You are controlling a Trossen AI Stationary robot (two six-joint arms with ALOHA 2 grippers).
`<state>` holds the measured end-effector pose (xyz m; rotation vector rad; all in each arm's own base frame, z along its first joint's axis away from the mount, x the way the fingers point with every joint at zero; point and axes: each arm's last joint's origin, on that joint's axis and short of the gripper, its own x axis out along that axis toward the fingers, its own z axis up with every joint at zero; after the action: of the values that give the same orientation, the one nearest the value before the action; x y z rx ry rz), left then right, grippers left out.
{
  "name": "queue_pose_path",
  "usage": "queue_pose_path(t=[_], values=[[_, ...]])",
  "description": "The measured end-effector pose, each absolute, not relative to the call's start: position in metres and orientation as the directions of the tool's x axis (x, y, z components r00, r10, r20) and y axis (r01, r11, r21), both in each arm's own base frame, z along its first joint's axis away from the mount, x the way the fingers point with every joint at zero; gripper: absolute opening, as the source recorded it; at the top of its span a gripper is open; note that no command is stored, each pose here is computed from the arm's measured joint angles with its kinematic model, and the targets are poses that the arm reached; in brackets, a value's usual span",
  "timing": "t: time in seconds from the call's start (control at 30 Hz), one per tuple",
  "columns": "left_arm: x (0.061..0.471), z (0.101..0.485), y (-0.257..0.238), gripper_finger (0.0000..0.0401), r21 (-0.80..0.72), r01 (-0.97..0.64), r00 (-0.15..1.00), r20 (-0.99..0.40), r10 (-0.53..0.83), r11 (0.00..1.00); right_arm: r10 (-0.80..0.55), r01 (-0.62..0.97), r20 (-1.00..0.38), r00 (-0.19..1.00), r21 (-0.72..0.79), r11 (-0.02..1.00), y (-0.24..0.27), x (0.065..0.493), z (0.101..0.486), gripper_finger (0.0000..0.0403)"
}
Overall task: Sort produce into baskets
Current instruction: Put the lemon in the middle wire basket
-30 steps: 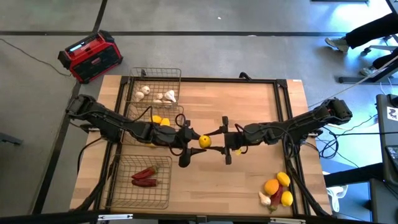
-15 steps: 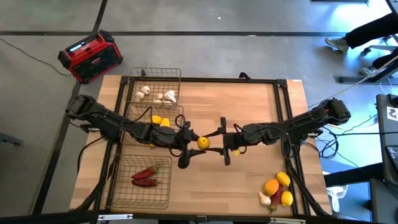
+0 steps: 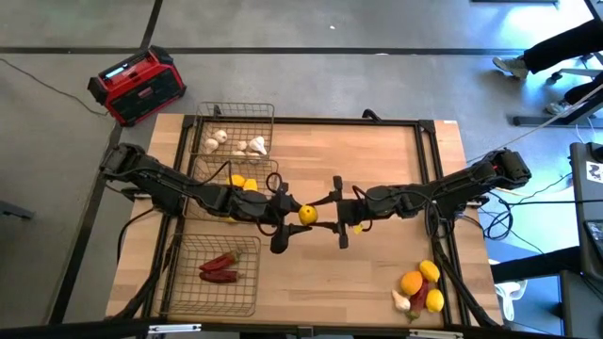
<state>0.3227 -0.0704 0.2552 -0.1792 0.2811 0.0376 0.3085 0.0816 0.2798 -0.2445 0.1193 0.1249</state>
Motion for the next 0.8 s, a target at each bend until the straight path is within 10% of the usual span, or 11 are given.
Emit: queue_pose_path(t=[0.8], values=[[0.3225,0.2527,-0.0683,0.0224,-0.201,-0.062,0.951,-0.311,-0.004,0.978,0.104,-0.133,-0.136,0.985,-0.232,0.963,0.0831,0.3128,0.2742,0.0184]])
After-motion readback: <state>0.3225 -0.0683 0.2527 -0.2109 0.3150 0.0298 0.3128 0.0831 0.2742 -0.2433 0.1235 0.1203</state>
